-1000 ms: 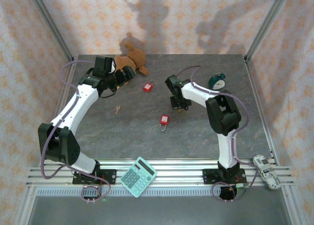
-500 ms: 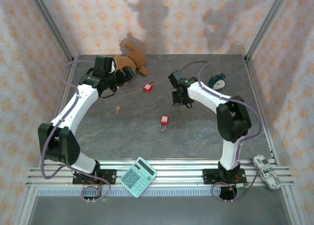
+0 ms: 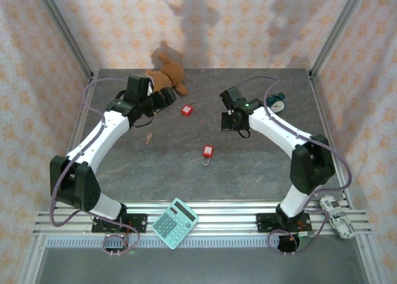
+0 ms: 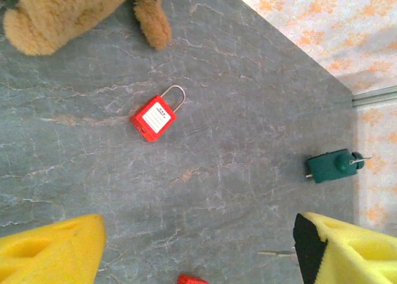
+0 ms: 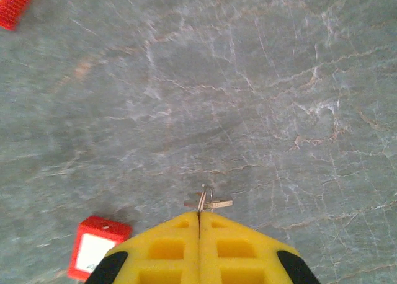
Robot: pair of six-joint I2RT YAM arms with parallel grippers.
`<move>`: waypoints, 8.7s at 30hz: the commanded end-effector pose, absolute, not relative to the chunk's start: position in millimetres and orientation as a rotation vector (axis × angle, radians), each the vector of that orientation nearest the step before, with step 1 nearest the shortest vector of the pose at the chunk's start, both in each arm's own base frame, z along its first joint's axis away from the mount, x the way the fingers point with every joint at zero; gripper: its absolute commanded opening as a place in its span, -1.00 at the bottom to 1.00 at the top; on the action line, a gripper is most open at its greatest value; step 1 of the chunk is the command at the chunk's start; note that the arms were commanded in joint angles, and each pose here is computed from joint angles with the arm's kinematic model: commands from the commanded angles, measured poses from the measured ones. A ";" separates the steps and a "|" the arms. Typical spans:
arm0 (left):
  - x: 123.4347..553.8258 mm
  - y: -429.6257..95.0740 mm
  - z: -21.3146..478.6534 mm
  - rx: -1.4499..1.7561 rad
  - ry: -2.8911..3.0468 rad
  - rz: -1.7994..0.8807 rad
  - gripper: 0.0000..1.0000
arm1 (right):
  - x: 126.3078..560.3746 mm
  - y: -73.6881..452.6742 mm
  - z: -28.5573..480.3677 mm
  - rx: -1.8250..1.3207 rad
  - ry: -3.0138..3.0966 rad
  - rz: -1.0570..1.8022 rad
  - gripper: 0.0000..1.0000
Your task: Unlock with the key
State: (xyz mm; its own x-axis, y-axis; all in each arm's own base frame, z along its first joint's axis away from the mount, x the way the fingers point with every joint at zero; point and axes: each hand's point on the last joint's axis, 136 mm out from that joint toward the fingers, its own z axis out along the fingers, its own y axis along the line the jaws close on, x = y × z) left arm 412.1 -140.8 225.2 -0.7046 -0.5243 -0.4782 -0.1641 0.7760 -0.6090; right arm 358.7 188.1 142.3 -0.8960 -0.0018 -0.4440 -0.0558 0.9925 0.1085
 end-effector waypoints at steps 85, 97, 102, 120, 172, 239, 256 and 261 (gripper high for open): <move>277.4 -350.4 186.3 0.876 1.416 -0.864 -1.00 | 261.4 207.4 238.6 -0.111 2.511 0.619 -1.00; 278.2 -344.3 151.0 0.609 1.872 -1.069 -1.00 | 288.0 215.6 246.5 -0.088 2.472 0.660 -0.87; 273.6 -341.8 130.0 0.607 2.140 -1.024 -1.00 | 300.0 204.9 244.1 -0.011 2.460 0.662 -0.82; 293.9 -315.0 174.4 0.177 2.119 -1.431 -1.00 | 316.5 209.9 212.6 0.038 2.081 1.199 0.28; 276.2 -316.8 200.9 0.177 2.109 -1.663 -1.00 | 305.8 254.7 226.5 -0.197 1.977 1.422 -0.45; 307.1 -274.2 65.5 0.432 2.757 0.148 0.34 | 291.8 147.5 228.7 0.079 2.000 0.745 -0.92; 308.4 -288.6 25.4 0.500 2.919 0.129 0.22 | 287.4 141.9 229.0 0.068 1.991 0.716 -0.92; 308.8 -288.5 23.1 0.542 2.988 0.088 0.14 | 284.9 139.8 230.9 0.071 1.978 0.716 -0.92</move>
